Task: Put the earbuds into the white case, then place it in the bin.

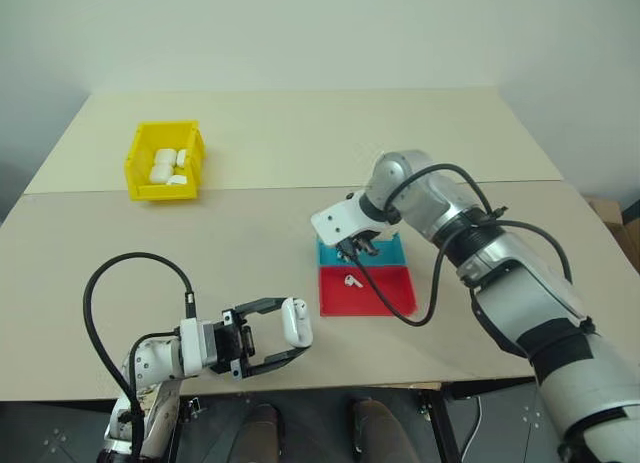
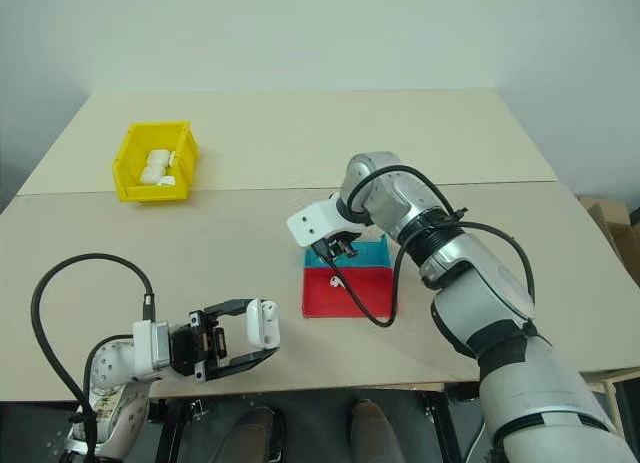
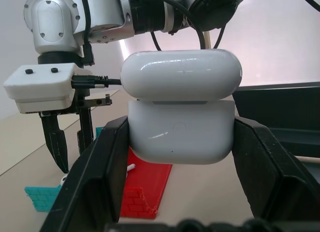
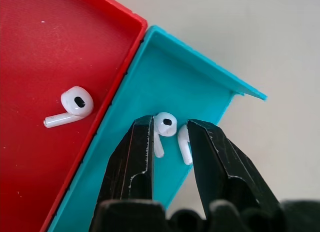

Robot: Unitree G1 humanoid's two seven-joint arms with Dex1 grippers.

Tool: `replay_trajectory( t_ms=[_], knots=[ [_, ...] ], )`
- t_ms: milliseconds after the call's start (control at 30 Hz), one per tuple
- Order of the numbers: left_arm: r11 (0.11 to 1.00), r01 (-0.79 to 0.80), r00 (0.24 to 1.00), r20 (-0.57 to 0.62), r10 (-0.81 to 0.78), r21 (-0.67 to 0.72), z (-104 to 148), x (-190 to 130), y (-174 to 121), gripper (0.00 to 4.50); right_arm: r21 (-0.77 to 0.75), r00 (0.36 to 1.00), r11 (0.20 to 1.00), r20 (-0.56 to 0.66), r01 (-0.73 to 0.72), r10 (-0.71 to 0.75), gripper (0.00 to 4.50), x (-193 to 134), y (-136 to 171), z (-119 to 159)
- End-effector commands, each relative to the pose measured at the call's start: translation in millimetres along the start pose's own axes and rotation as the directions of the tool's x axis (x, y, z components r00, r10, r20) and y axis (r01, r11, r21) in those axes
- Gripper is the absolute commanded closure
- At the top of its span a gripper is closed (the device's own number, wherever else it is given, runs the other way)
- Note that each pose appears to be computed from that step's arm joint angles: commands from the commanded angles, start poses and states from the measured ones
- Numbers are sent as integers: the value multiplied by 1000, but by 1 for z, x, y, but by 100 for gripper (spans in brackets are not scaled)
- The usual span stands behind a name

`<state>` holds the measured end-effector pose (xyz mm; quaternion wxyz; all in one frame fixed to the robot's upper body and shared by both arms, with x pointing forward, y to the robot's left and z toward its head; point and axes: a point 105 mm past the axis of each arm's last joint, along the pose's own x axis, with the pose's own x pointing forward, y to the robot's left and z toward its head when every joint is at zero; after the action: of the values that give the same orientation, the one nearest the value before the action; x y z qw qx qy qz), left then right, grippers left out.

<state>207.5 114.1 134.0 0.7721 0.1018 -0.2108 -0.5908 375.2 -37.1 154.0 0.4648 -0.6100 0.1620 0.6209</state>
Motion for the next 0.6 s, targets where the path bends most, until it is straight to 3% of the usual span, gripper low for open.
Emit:
replay_trajectory(
  t_ms=[33,600],
  knots=[
    [999,15,1000,27,-16,31,10,6,0,174,-44,999,998,-3,35,-35,317,-7,-5,3],
    [999,23,1000,14,-24,37,12,9,-1,174,-83,998,995,-21,61,-63,317,-5,-8,0]
  ],
)
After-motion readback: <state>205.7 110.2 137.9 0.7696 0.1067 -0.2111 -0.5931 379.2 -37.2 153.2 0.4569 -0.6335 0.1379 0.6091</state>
